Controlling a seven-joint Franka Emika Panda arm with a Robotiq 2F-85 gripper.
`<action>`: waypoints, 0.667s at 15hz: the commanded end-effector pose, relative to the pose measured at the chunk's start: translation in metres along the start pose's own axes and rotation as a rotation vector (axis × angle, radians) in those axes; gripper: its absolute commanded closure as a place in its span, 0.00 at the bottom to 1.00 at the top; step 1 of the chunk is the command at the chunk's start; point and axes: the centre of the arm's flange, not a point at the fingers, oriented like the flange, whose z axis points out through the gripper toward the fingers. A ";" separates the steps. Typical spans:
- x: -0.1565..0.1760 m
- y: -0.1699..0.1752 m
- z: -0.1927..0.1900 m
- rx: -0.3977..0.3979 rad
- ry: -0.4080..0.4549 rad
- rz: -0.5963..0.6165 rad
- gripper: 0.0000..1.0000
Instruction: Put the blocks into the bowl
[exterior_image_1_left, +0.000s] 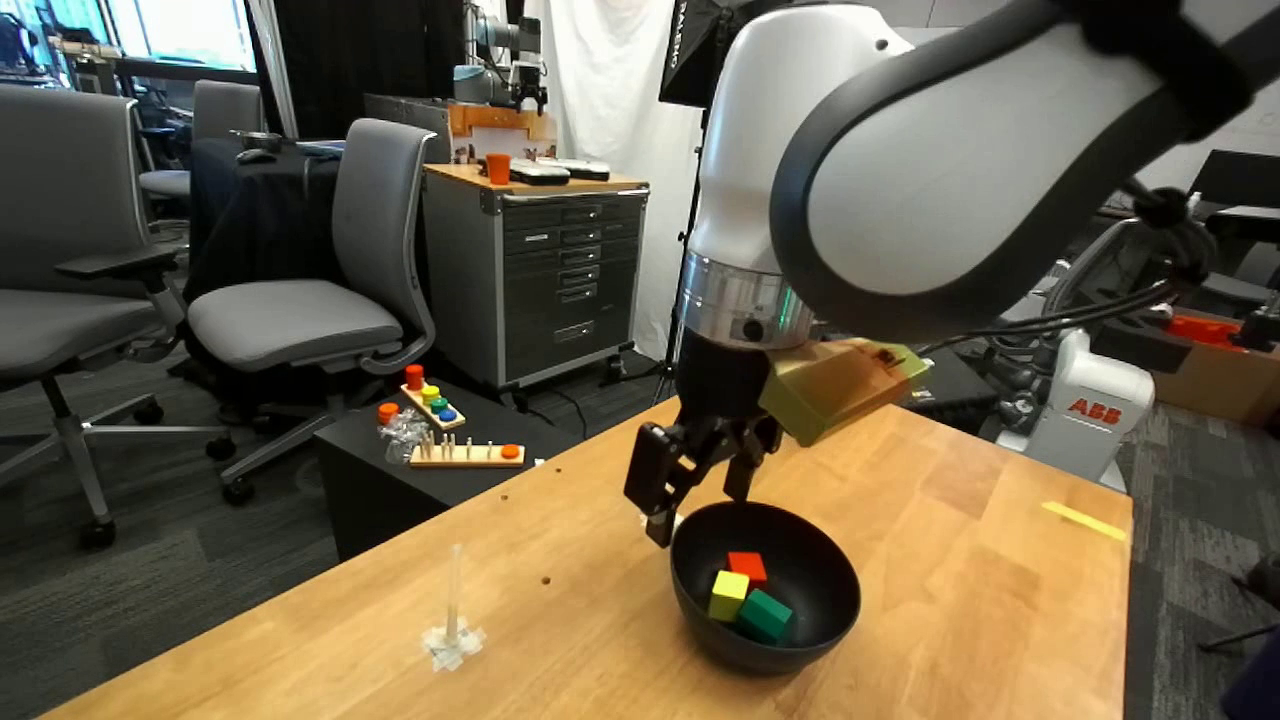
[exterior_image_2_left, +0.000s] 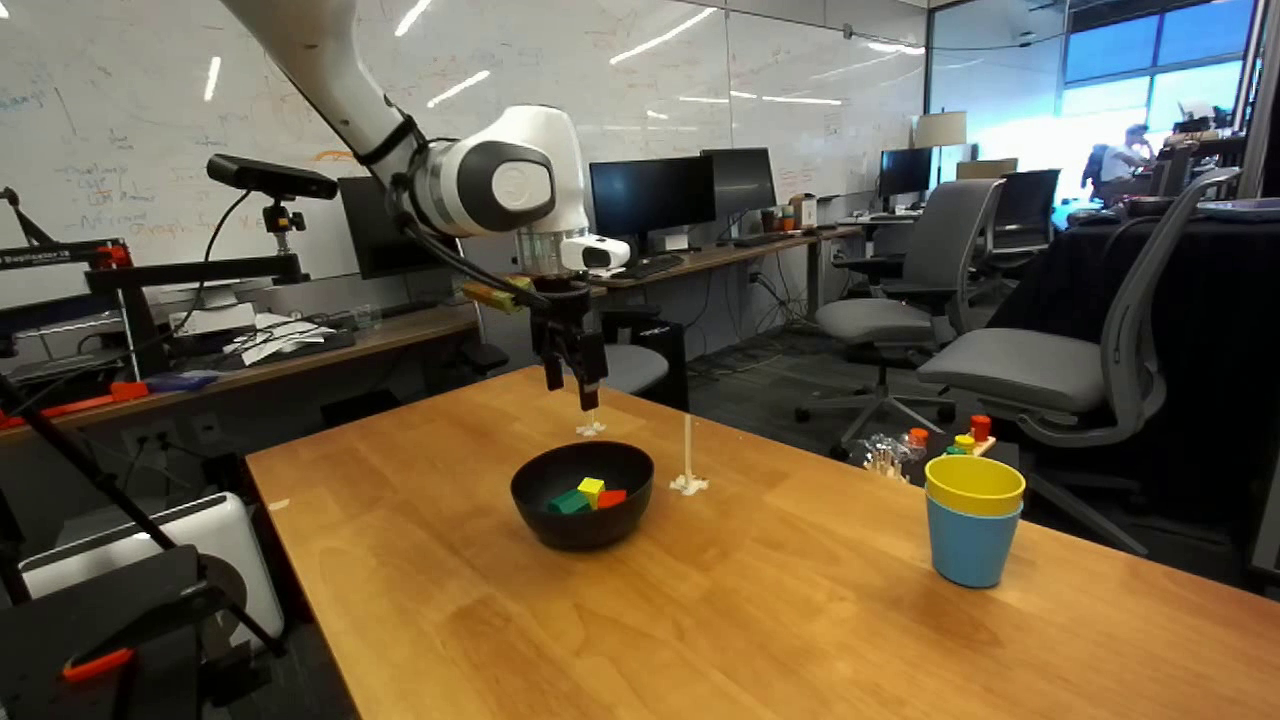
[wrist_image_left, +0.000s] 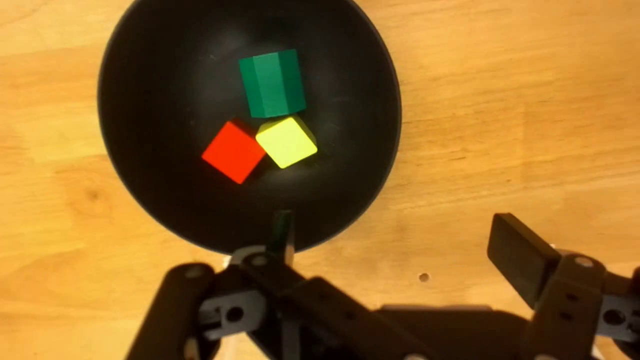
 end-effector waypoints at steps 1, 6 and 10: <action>-0.024 -0.003 -0.036 0.015 -0.029 -0.143 0.00; -0.023 -0.013 -0.034 0.003 -0.078 -0.210 0.00; -0.028 -0.012 -0.043 0.007 -0.108 -0.252 0.00</action>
